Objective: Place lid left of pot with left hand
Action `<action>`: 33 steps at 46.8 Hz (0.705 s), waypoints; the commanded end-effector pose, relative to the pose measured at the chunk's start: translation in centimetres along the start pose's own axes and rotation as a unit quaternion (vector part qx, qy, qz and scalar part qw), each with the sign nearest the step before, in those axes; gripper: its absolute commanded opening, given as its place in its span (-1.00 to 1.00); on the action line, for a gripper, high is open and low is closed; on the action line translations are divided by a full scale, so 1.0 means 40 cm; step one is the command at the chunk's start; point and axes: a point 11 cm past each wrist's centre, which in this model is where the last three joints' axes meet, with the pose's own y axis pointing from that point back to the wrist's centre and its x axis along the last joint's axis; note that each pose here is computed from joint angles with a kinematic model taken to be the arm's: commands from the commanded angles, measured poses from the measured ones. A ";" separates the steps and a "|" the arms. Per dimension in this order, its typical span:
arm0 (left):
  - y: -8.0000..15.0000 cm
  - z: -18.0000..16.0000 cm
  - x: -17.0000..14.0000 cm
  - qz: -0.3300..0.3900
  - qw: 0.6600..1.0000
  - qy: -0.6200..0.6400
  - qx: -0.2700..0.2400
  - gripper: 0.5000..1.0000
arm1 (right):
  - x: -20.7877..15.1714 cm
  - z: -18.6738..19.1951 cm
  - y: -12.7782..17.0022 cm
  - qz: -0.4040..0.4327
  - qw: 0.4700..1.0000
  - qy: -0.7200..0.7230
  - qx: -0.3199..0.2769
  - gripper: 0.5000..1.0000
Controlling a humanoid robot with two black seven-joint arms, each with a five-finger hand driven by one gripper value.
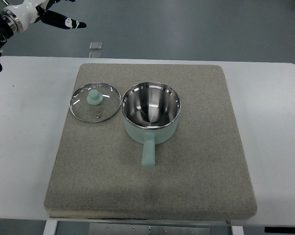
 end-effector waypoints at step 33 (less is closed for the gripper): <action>0.072 -0.209 -0.156 0.171 0.926 0.335 0.042 0.45 | 0.000 0.000 0.000 0.000 1.000 0.000 0.000 0.69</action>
